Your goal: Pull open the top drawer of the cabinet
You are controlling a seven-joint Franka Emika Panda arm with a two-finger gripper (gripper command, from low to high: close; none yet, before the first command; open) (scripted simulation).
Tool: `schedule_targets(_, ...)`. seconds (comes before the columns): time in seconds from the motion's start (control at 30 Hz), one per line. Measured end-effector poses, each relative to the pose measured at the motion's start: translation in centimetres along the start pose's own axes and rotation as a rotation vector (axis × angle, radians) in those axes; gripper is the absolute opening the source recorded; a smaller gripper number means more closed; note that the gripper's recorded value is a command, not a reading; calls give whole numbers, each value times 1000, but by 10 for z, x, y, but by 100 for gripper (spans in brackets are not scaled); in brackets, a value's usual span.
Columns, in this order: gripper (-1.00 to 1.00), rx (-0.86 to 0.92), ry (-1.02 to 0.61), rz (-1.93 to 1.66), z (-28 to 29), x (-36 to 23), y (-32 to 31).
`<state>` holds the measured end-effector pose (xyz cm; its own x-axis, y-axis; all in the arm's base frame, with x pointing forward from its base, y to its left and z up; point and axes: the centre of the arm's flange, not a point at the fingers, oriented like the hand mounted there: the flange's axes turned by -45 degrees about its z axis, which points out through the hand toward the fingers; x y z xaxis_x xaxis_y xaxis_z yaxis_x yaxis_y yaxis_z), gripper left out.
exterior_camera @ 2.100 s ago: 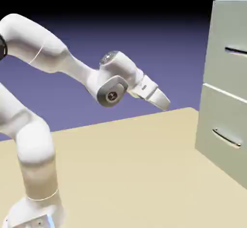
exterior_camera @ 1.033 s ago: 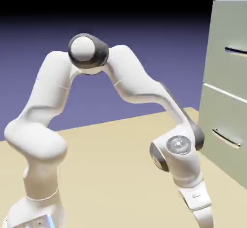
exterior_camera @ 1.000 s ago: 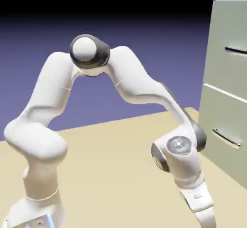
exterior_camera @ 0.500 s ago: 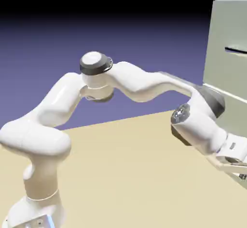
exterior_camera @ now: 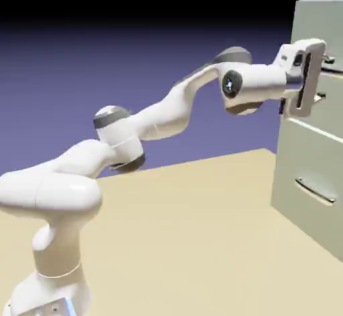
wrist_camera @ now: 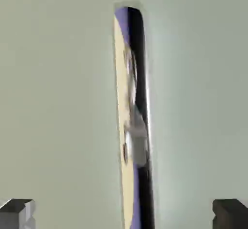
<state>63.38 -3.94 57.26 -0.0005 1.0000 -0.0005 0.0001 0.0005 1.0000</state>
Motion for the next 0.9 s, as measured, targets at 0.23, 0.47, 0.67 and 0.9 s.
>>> schedule_targets(0.23,-100,0,0,1,41,0,0)
schedule_targets(0.47,-100,2,0,1,-18,0,0)
schedule_targets(0.67,-100,2,0,0,-77,0,0)
schedule_targets(0.9,-100,2,0,0,-156,0,0)
